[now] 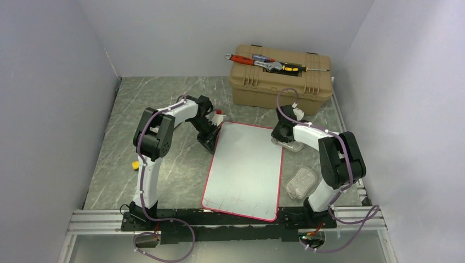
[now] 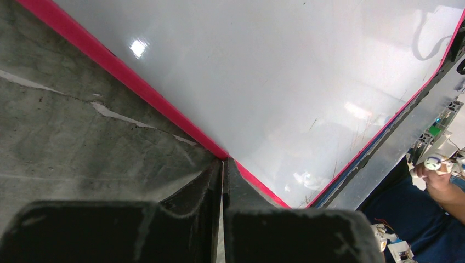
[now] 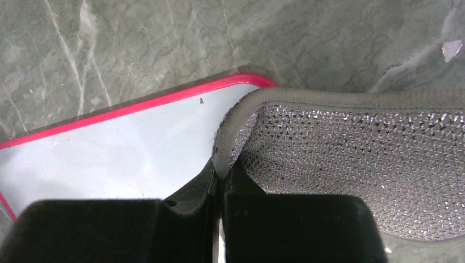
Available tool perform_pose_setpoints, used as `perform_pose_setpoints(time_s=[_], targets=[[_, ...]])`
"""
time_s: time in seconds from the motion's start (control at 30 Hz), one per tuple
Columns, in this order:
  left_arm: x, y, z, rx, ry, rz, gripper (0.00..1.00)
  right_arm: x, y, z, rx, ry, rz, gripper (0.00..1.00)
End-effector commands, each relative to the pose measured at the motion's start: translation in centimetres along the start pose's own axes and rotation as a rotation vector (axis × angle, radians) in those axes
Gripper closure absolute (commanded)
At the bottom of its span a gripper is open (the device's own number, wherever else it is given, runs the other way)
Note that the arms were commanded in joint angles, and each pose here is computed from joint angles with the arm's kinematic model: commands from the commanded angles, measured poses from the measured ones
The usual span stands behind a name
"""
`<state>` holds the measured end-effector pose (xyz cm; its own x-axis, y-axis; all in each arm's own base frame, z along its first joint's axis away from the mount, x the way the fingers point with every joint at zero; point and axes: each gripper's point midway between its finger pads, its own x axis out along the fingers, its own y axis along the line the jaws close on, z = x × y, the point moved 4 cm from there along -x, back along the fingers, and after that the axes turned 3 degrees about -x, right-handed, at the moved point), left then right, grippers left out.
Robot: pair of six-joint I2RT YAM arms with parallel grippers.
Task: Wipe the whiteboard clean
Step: Erase the whiteboard at the center of the board.
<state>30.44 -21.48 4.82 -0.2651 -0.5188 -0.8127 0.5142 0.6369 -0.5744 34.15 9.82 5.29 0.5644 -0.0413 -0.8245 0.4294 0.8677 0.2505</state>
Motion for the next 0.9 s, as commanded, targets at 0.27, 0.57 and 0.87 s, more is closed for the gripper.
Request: perform_pose_setpoints(time_s=[0.27,0.57,0.87], targets=[[0.6,1.9,0.5,0.073,0.007,0.107,0.92,1.8,-5.3,2.3,0.001,0.08,-0.147,1.0],[0.4,1.9,0.7,0.076,0.007,0.106,0.92,-0.1,-4.2,-6.1,-0.062,0.257,-0.05,1.0],[0.3,1.6,0.5,0.075,0.005,0.099,0.92,-6.7,-5.2,-9.9,-0.155,0.333,0.039,1.0]])
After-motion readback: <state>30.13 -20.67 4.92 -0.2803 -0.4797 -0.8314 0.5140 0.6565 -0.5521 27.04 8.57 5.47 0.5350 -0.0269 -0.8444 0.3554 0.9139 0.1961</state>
